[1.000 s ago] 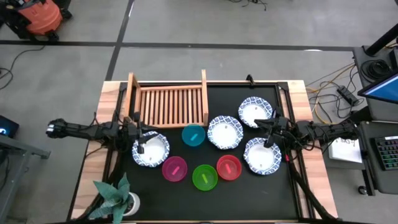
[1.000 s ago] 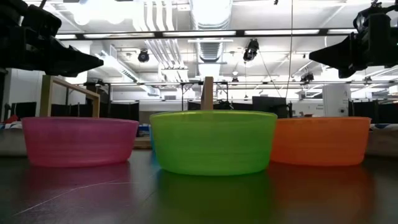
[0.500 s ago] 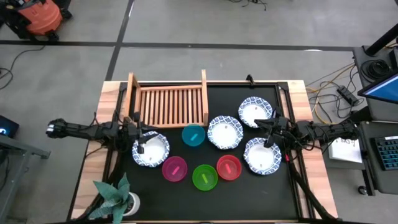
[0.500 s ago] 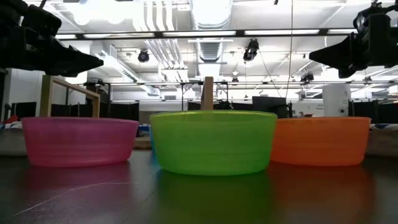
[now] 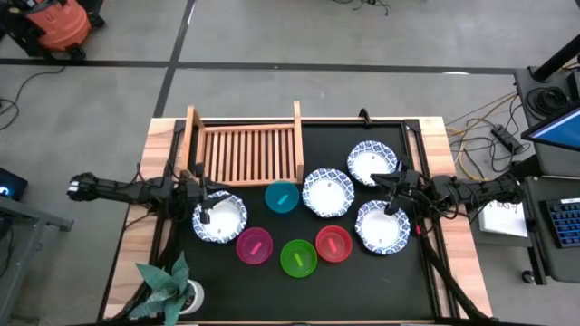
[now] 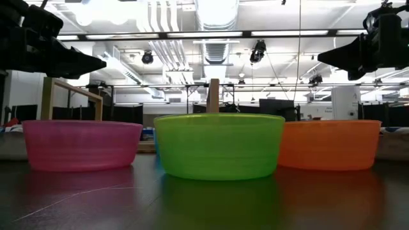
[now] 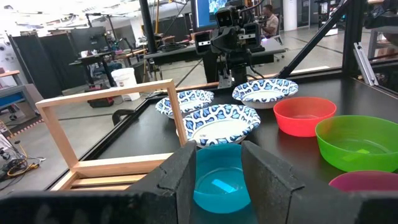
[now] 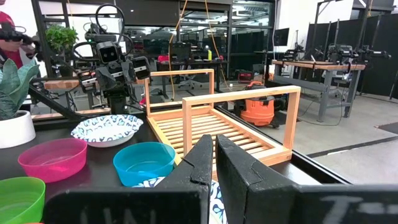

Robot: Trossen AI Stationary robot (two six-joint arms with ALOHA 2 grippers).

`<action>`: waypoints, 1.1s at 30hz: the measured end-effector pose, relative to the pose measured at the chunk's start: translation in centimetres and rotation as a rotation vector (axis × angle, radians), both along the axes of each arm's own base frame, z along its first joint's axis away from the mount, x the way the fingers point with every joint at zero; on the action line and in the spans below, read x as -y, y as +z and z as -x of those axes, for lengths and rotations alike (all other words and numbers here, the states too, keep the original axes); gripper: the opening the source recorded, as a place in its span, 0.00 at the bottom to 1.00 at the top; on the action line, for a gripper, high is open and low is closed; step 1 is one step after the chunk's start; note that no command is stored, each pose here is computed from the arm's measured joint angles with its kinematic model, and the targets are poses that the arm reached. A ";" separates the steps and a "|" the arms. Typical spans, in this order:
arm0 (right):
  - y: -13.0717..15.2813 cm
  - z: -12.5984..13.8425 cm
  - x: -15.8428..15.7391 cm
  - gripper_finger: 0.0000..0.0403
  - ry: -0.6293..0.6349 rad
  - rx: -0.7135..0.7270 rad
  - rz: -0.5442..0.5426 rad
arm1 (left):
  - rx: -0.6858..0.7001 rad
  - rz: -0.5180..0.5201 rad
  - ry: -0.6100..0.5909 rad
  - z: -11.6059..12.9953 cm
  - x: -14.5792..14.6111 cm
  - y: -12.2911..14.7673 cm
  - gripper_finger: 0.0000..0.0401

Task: Place and stack bowls onto a shelf

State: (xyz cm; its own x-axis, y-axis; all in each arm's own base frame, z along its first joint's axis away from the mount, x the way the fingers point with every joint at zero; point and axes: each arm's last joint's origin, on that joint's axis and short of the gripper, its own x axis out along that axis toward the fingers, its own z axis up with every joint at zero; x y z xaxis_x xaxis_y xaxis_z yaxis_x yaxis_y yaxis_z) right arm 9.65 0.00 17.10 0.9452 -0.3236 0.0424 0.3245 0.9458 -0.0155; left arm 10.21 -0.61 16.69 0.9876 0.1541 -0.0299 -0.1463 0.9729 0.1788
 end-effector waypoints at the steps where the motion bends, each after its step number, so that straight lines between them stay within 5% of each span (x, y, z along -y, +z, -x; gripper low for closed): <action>1: 0.0 0.0 0.0 0.03 0.000 0.000 0.000 | -0.001 0.000 0.001 0.0 0.0 0.0 0.28; 11: 0.0 0.0 0.0 0.03 0.001 0.005 -0.016 | 0.000 0.000 0.000 0.0 0.0 0.0 0.28; 20: 0.5 0.0 0.0 0.03 0.033 0.215 -0.490 | 0.000 0.000 0.000 0.0 0.0 0.0 0.28; 33: 1.1 -0.1 -0.6 0.03 0.254 0.252 -0.599 | -0.005 -0.032 0.006 0.0 0.0 0.0 0.28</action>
